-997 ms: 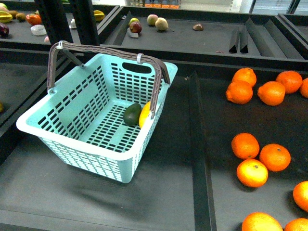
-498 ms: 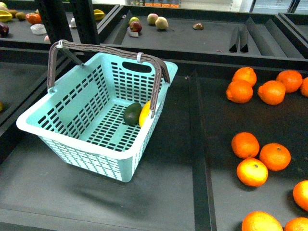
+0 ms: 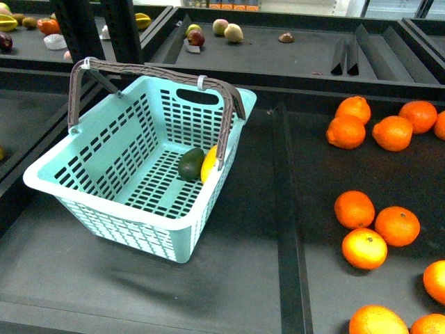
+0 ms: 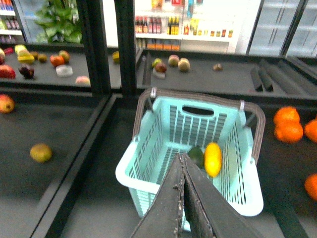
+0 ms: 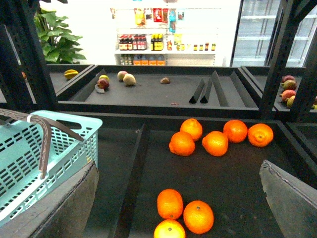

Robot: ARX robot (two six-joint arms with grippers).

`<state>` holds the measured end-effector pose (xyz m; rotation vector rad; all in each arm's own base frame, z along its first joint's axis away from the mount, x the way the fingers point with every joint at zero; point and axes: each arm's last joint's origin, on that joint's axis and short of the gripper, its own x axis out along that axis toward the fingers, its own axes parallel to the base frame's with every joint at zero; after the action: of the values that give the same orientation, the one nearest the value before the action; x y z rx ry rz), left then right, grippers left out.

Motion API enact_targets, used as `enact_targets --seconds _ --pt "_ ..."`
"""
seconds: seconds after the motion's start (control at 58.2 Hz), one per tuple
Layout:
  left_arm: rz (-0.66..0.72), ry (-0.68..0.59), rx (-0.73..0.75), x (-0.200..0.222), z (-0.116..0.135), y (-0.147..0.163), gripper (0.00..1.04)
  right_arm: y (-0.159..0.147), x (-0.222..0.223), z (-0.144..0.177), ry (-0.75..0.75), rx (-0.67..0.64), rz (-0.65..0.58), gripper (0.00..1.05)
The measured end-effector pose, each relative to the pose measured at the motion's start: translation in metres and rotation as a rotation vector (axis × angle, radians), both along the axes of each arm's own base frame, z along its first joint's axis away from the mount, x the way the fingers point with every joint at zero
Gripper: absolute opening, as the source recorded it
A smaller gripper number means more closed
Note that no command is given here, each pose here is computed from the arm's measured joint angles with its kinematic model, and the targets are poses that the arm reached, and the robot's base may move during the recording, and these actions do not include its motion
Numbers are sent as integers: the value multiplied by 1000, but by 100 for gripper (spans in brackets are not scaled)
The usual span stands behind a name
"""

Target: Pick mango and avocado into basket

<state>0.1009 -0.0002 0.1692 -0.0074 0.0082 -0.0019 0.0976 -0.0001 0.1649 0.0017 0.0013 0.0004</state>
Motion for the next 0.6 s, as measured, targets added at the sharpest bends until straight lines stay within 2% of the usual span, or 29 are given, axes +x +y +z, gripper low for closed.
enact_targets --seconds 0.533,0.55,0.602 --pt "0 -28 0 -4 2 0 3 0 0 0 0 0 0 97" --pt "0 -28 0 -4 2 0 4 0 0 0 0 0 0 97" --pt "0 -28 0 -4 2 0 14 0 0 0 0 0 0 97"
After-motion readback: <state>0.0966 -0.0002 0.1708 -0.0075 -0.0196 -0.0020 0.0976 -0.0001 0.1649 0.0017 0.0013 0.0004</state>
